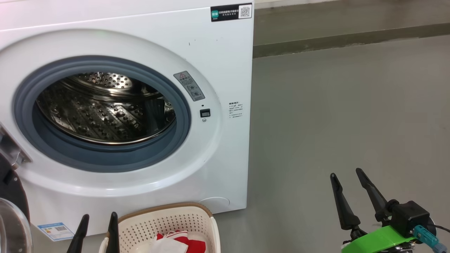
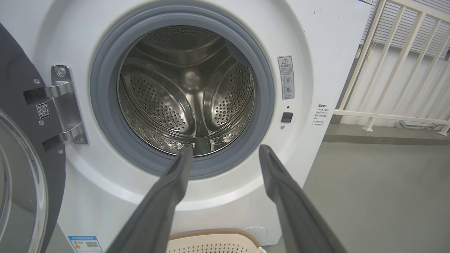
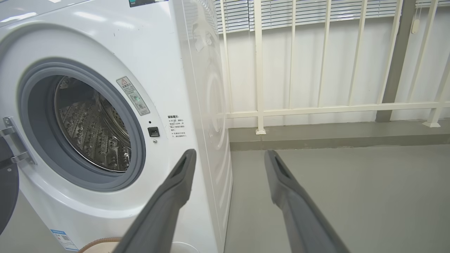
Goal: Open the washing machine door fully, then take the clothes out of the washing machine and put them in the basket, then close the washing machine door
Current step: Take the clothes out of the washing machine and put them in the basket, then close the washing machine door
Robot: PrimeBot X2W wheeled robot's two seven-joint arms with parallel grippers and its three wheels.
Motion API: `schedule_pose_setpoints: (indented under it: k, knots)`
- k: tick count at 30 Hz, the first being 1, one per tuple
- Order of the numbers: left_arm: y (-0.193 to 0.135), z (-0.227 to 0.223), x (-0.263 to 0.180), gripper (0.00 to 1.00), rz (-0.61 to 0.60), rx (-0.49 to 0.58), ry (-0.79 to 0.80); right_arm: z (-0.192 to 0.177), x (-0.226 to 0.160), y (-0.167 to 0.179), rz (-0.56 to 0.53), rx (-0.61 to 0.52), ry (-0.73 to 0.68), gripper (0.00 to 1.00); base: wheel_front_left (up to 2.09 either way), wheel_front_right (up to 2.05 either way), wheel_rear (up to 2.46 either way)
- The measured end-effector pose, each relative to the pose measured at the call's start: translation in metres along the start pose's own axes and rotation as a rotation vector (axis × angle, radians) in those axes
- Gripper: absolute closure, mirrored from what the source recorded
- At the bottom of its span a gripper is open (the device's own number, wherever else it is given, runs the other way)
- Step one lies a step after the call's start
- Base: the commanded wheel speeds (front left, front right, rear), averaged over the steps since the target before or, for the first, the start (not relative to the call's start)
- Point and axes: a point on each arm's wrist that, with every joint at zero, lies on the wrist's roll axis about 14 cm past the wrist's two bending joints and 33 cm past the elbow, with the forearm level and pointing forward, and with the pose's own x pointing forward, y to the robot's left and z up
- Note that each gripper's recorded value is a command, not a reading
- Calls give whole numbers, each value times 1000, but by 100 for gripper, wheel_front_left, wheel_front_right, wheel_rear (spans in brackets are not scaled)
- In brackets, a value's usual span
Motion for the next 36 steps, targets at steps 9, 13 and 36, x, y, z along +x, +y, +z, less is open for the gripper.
schedule_pose_setpoints:
  k: [9,13,36]
  knots:
    - [-1,-1,1,0,-2,0,4,0,0,-1,-6,1,1,0,0,0,0]
    - [1,3,1,0,6,-13,-10,-1,0,-1,-5,2,4,0,0,0,0]
    - [2,9,1,0,10,42,-25,-7,2,1,1,3,22,0,-45,45,0]
